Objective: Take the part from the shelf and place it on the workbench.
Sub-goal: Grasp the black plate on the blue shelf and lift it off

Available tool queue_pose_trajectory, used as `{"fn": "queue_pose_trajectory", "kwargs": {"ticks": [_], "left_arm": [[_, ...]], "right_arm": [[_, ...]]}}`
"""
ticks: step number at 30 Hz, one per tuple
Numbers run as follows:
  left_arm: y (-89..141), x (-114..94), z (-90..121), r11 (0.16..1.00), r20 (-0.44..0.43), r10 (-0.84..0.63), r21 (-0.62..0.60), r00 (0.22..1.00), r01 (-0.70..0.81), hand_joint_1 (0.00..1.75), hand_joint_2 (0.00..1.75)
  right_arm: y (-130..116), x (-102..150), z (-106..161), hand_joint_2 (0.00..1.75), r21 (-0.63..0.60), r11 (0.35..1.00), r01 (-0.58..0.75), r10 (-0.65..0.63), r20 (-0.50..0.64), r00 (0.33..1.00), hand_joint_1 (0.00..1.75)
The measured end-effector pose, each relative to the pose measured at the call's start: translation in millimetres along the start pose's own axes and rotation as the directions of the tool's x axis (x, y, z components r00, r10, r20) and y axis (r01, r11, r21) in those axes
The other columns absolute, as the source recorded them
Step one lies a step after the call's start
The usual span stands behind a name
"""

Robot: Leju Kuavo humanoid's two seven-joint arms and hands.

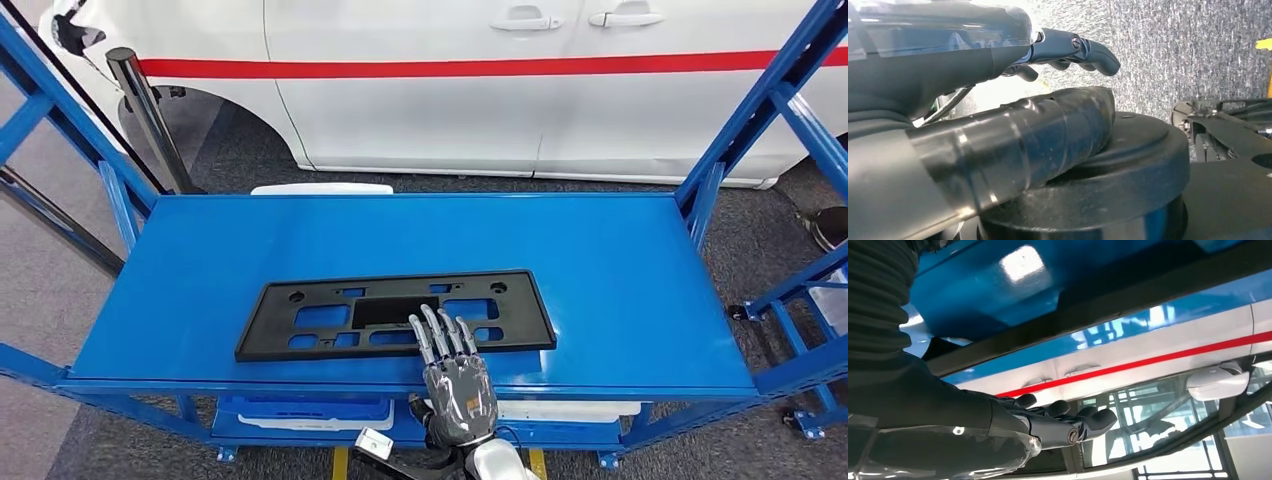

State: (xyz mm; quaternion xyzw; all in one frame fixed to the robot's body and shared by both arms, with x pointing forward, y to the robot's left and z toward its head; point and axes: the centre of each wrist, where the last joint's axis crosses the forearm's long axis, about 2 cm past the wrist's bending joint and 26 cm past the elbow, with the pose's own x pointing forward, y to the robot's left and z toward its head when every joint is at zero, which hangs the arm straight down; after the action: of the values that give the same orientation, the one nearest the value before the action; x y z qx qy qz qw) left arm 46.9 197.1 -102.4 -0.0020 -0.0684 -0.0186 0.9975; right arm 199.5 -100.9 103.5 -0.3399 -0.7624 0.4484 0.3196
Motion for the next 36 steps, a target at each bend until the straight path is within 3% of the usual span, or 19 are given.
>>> {"fn": "queue_pose_trajectory", "kwargs": {"ticks": [15,36], "left_arm": [[2,-2,0,1.000,-0.003,0.004,0.006,1.000,-0.004,0.00,0.00],[3,-2,-1,1.000,-0.011,-0.005,-0.004,1.000,0.005,0.00,0.00]], "right_arm": [[1,0,0,1.75,0.031,0.998,-0.051,0.052,-0.035,0.998,0.00],[-9,5,-15,1.75,-0.070,0.990,-0.125,0.123,-0.038,0.992,0.00]]}}
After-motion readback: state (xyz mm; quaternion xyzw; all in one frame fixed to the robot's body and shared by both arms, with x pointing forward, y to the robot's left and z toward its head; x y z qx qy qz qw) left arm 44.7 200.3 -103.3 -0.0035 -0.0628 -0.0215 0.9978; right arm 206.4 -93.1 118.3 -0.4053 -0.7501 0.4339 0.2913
